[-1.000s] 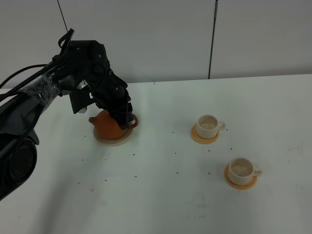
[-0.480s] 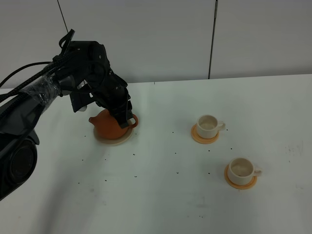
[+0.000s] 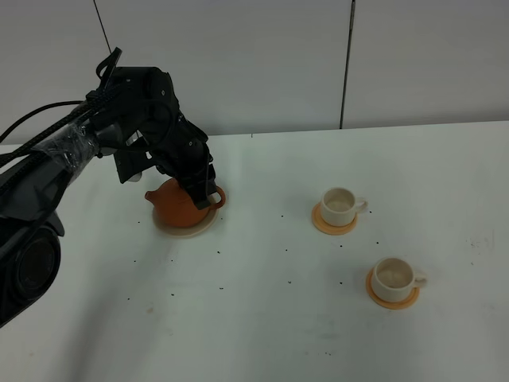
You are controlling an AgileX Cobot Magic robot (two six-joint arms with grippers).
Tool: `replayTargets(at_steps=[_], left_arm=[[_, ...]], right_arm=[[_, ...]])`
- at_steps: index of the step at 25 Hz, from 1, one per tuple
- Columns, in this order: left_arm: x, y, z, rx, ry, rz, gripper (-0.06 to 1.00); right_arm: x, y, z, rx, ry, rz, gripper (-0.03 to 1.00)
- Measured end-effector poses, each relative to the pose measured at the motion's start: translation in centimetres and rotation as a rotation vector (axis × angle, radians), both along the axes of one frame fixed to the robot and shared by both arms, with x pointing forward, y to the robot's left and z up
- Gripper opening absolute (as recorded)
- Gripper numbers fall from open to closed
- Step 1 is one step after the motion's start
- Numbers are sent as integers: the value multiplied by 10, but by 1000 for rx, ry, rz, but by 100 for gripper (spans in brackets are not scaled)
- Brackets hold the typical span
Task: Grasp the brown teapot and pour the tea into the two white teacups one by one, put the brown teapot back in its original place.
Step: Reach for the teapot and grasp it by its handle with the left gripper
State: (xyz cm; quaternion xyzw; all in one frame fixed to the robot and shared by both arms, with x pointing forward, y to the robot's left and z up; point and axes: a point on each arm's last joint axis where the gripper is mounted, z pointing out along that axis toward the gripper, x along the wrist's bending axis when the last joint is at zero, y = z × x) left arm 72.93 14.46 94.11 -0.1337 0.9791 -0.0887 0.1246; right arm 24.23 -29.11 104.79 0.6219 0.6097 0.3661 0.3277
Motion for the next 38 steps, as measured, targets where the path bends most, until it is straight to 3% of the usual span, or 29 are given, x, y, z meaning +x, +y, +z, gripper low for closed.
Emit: replayTargets(at_steps=[38], left_arm=[[0, -1, -9, 2, 31, -1, 30]], right_arm=[[0, 0, 0, -1, 0, 0, 24]])
